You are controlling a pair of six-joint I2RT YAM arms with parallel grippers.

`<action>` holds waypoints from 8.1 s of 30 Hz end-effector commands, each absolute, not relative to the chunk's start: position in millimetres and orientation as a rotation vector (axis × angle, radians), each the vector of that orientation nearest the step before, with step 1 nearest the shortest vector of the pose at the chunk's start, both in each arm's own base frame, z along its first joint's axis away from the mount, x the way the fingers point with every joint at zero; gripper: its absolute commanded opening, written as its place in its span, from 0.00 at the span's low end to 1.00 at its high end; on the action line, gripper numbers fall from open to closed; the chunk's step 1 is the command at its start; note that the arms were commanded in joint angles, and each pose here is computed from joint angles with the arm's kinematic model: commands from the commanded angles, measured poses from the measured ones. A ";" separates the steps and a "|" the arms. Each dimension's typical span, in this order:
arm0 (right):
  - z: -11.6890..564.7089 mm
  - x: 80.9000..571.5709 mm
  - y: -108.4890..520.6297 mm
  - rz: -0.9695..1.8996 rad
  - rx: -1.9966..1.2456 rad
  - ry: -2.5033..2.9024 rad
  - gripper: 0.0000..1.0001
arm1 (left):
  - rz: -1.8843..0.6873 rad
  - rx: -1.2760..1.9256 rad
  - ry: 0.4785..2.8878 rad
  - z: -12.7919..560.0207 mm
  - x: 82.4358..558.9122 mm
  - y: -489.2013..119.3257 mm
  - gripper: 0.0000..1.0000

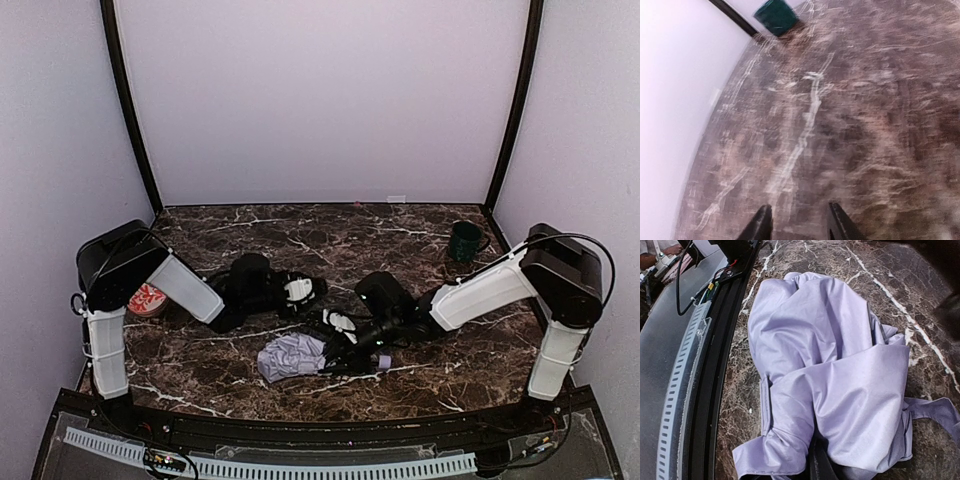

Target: Put away the umbrella

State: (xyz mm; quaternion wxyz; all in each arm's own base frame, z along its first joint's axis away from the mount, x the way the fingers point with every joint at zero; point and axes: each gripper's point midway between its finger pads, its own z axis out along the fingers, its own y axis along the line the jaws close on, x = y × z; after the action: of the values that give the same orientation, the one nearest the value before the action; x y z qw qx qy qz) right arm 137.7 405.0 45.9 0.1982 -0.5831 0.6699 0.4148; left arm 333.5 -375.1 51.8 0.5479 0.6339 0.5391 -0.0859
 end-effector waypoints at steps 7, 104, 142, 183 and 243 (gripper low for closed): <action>-43.6 98.9 339.7 1.010 -1.628 2.514 0.00 | 0.006 0.968 1.417 180.3 435.2 -314.2 0.79; 46.9 172.1 368.3 1.203 -1.752 2.512 0.00 | -0.084 2.475 1.293 -28.5 109.1 -272.8 0.00; 186.8 256.4 353.6 1.486 -0.775 2.345 0.00 | -0.361 2.285 2.025 -37.7 84.5 -324.3 0.00; 33.6 280.0 341.7 0.259 -0.581 2.707 0.60 | -0.351 2.415 1.847 -40.9 78.0 -310.6 0.00; 185.1 247.4 364.5 1.336 -0.663 1.908 0.00 | -1.473 1.701 2.467 -2.0 98.9 -373.8 0.00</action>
State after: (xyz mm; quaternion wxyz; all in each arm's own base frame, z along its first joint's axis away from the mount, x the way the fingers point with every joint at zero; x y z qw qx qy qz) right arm 240.0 347.4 105.7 0.2442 -0.2393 0.8230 0.4536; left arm 145.6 -415.9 44.5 0.0860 0.5775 0.6915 -0.4253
